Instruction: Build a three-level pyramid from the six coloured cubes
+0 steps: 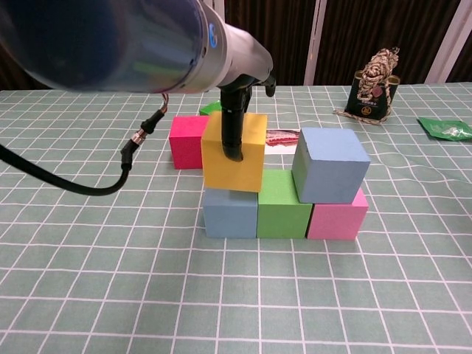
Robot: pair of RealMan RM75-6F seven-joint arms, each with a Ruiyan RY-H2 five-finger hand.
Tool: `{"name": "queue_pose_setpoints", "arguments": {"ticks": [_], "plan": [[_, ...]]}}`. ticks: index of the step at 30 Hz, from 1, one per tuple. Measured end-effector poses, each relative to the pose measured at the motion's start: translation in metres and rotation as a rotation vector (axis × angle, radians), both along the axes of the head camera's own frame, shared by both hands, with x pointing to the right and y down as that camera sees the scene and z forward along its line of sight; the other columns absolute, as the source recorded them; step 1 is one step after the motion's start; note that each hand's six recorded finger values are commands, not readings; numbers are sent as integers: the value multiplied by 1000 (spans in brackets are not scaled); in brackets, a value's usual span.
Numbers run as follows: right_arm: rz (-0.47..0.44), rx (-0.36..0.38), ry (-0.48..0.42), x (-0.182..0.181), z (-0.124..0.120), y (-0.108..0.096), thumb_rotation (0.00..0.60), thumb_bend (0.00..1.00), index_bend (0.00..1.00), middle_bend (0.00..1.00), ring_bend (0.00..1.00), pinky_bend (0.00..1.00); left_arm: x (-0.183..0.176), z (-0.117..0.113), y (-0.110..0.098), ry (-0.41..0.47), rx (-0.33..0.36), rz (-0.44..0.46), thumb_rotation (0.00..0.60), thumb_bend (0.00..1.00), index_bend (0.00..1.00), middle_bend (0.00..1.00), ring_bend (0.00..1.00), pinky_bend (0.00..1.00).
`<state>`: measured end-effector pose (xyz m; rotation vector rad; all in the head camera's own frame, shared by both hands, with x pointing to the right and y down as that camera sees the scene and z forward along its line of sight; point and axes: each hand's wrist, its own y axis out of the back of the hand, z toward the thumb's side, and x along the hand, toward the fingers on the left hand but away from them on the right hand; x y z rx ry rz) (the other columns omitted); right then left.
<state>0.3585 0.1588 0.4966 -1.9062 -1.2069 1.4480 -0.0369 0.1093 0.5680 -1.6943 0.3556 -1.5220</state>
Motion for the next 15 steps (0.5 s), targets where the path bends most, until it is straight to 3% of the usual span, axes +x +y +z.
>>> {"name": "queue_pose_setpoints", "arguments": {"ticks": [15], "plan": [[5, -3, -2, 1, 1, 0, 600, 263, 0, 0, 0, 0, 5, 7, -2, 7, 2, -18, 600, 390, 31, 366, 0, 37]]}}
